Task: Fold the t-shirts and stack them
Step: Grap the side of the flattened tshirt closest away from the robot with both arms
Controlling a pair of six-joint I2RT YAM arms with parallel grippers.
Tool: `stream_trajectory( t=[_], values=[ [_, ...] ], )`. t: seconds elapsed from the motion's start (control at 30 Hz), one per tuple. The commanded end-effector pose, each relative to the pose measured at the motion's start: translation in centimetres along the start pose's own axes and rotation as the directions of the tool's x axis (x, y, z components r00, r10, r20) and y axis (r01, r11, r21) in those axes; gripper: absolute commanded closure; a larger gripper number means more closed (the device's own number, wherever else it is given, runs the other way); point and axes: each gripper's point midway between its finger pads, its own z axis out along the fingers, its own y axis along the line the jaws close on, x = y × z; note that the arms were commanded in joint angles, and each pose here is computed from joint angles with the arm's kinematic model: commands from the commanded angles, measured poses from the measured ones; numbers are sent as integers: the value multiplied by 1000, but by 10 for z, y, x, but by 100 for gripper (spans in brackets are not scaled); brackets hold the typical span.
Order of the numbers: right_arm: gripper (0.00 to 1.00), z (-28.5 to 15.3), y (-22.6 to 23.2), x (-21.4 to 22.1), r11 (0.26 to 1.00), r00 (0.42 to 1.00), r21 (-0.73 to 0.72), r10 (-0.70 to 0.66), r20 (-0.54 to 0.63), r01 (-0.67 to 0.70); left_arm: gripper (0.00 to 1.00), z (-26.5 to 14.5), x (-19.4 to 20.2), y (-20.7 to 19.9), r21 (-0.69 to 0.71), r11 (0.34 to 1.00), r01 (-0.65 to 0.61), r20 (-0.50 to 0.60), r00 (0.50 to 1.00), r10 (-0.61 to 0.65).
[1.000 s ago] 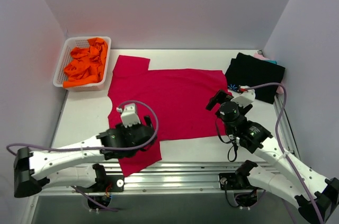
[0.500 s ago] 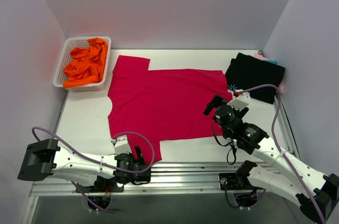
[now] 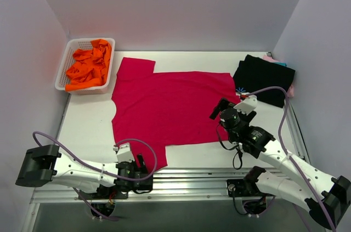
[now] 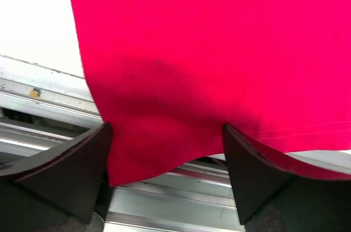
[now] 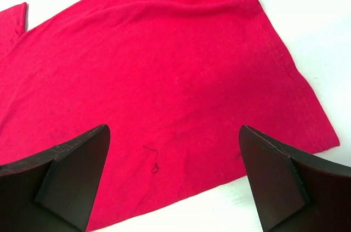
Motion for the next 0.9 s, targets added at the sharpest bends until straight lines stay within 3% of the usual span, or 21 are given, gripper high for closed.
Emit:
stream_trajectory(
  t=[0.0, 0.07, 0.17, 0.2, 0.37, 0.6, 0.87],
  values=[
    [0, 2, -7, -2, 999, 1000, 47, 0, 28, -1, 14, -3, 23, -10, -16, 993, 117, -87, 989, -118],
    [0, 3, -8, -4, 998, 999, 57, 2, 34, -3, 20, 1, 31, -14, -13, 994, 113, -98, 989, -113],
    [0, 3, -11, -6, 997, 999, 72, -2, 45, -1, 43, 7, 38, -16, 1, 993, 120, -117, 986, -119],
    [0, 3, -11, -7, 997, 999, 78, -1, 48, -3, 65, 7, 38, -16, 6, 992, 124, -118, 985, -122],
    [0, 5, -17, -7, 994, 998, 111, -17, 58, 11, 97, 5, 28, -15, 18, 993, 118, -88, 989, -116],
    [0, 5, -38, -10, 977, 996, 214, -8, 93, -12, 98, -4, 7, -31, 82, 994, 78, -6, 997, -77],
    [2, 16, -49, 21, 938, 999, 348, 19, -39, -4, 98, 1, -6, -42, 156, 987, 39, 76, 996, -52]
  ],
)
